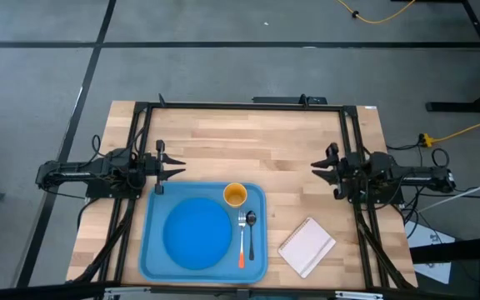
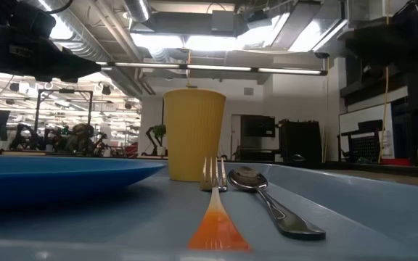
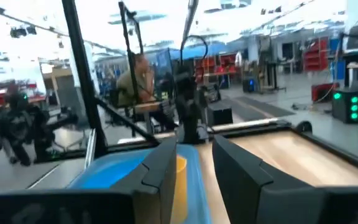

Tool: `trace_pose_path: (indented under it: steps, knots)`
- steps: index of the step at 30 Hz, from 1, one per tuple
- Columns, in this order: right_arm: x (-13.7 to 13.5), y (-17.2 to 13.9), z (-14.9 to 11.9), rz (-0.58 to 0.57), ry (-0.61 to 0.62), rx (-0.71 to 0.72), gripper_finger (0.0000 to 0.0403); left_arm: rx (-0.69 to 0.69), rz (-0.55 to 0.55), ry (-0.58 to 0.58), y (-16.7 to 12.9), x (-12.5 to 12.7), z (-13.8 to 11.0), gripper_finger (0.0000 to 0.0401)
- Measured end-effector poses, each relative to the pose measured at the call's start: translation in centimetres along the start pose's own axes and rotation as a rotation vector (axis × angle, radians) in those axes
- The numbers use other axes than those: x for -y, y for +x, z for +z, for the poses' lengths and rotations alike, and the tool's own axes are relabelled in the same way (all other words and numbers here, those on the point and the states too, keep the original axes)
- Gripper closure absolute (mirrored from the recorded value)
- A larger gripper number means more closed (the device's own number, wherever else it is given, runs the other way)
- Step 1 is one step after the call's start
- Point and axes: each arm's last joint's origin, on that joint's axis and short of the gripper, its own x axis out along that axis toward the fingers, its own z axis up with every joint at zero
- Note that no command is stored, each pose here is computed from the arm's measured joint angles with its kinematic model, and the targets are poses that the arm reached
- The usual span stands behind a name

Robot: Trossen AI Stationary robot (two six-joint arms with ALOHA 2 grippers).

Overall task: Pick and place plate/cup/fork/spoon on tray
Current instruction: Return To Home Position

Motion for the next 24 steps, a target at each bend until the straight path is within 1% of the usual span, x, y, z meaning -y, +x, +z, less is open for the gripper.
trace_pose_path:
  steps: [2,8,18,24]
  knots:
    - [0.1,0.0,0.0,-0.009,-0.001,-0.003,0.0293,0.0,0.001,0.0,0.0,0.0,0.0,0.0316]
    - [0.4,-0.1,-1.5,-0.045,0.0,-0.16,0.0293,0.0,0.001,0.0,0.0,0.0,0.0,0.0316]
    - [0.1,-0.1,-1.6,-0.011,0.004,-0.166,0.0293,0.0,0.0,0.0,0.0,0.0,0.0,0.0316]
    - [0.1,-0.1,-1.6,-0.011,0.004,-0.165,0.0293,0.0,0.0,0.0,0.0,0.0,0.0,0.0316]
